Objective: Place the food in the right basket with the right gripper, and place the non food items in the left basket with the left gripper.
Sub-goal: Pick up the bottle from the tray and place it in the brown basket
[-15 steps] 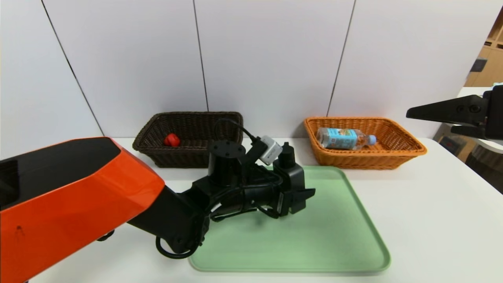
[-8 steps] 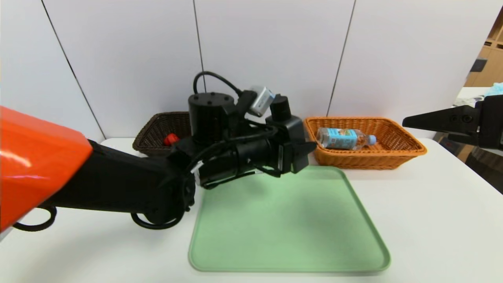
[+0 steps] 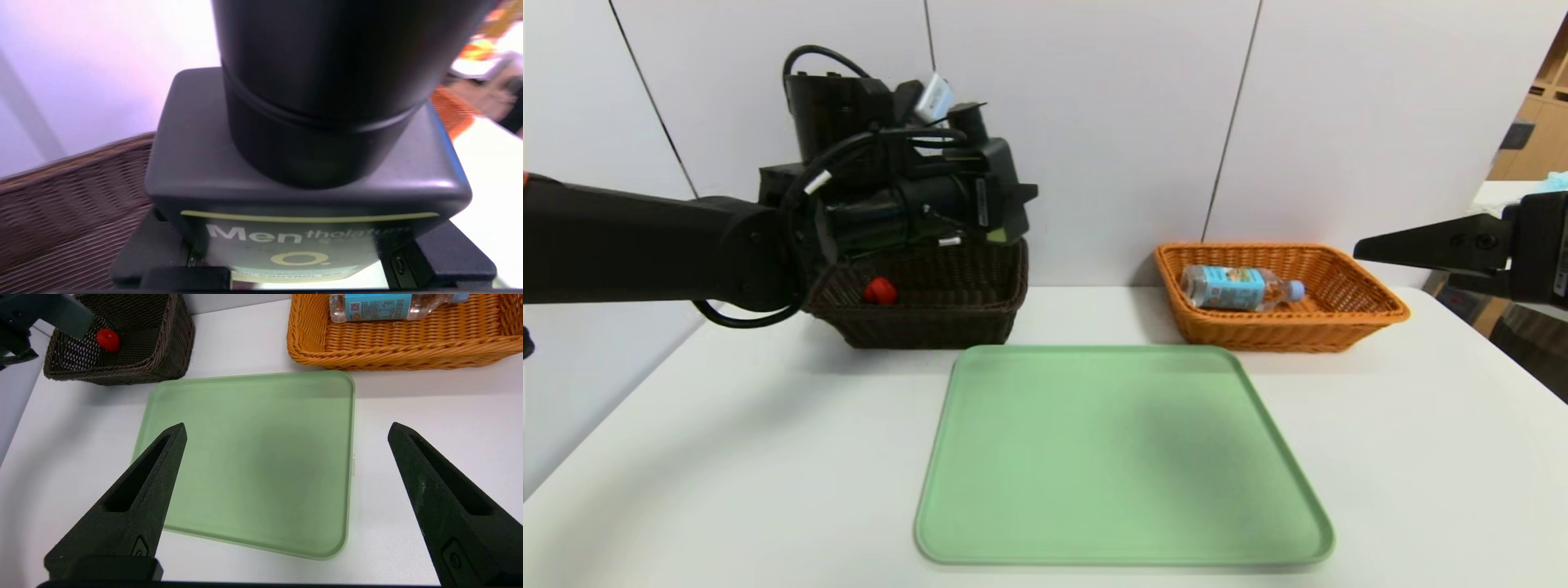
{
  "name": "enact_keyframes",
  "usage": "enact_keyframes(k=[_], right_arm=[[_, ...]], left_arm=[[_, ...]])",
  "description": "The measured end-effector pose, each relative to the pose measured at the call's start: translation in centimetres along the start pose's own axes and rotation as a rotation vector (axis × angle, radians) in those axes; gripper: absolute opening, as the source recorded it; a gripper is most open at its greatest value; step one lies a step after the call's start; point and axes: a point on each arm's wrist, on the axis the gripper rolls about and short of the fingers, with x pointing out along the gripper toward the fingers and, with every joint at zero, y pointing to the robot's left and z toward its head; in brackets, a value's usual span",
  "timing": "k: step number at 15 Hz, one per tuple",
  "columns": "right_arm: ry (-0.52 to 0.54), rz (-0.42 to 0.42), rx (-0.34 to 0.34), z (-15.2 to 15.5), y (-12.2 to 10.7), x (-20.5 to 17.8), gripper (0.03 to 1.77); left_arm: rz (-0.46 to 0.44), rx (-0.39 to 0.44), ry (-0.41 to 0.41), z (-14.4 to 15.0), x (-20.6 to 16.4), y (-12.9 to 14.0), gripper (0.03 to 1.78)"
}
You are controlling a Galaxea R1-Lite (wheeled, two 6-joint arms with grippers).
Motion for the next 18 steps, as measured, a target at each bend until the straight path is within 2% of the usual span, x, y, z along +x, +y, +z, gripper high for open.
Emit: enact_keyframes(k=[2, 5, 13, 18], right_arm=[[0.004, -0.001, -0.001, 0.0, 0.0, 0.1, 1.7], [0.008, -0.001, -0.001, 0.0, 0.0, 0.2, 1.7], [0.011, -0.006, -0.001, -0.1, 0.0, 0.1, 1.7], [0.014, -0.006, 0.001, -0.2, 0.0, 0.1, 1.7]], left_arm=[[0.063, 0.024, 0.022, -0.5, -0.2, 2.4, 1.12], [0.112, 0.02, 0.048, -1.6, 0.1, 4.6, 1.12], [0.176, 0.063, 0.123, -6.2, 2.5, 8.6, 1.12], [0.216, 0.067, 0.151, -7.8, 3.4, 10.5, 1.12]])
